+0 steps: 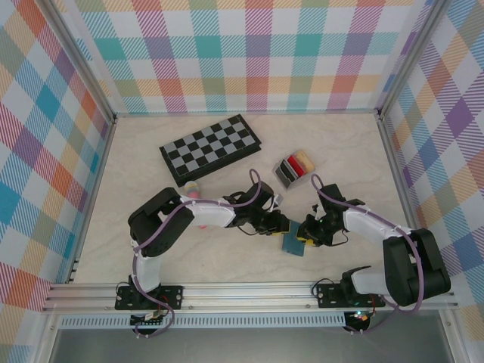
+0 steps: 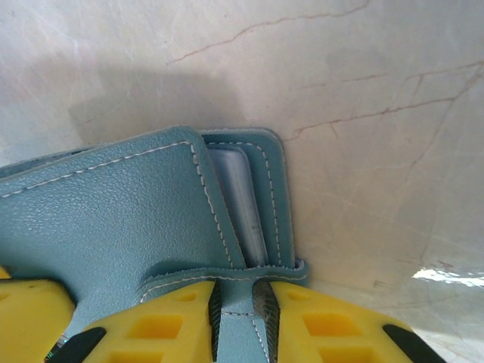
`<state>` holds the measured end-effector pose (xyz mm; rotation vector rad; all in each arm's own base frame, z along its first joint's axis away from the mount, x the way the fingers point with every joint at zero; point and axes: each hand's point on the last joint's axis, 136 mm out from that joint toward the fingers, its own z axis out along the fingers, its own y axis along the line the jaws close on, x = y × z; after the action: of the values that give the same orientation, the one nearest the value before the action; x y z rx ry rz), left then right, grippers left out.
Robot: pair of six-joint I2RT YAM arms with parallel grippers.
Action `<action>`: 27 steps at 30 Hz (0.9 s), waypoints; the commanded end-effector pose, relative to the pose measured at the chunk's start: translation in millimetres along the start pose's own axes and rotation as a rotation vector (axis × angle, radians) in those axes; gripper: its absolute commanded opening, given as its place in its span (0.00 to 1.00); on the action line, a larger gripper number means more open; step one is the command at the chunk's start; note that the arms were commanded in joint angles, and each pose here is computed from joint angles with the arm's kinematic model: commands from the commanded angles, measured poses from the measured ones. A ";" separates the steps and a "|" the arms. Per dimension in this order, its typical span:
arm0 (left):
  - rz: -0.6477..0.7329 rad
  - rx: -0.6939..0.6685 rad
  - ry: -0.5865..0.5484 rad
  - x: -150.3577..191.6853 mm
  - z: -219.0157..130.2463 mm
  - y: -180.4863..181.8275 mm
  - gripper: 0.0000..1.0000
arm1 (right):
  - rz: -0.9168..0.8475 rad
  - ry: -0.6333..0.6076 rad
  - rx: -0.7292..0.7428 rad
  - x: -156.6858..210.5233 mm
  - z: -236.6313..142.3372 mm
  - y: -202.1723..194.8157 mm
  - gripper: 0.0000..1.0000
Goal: Put the credit cards into the card holder
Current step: Pick up the card holder at the bottom-center of the table, then open the button on the card holder.
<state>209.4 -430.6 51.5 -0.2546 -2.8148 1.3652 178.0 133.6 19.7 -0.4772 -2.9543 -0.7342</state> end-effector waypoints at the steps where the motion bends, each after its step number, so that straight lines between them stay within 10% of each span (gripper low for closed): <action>1: 0.069 0.084 -0.017 1.8 -10.9 -31.1 0.20 | 0.007 -0.052 0.076 -9.0 3.8 -14.3 0.26; 9: 0.067 0.082 -0.028 1.4 -11.3 -29.9 0.00 | -0.058 -0.134 0.043 -15.8 -16.4 1.1 0.32; 27: 0.062 0.096 -0.039 -0.7 -13.6 -34.2 0.00 | -0.211 -0.125 0.048 -10.6 -9.0 28.9 0.50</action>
<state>211.9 -433.5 59.4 -0.2730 -2.8154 1.4308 191.7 145.4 36.3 -0.2715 -3.1438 -0.6912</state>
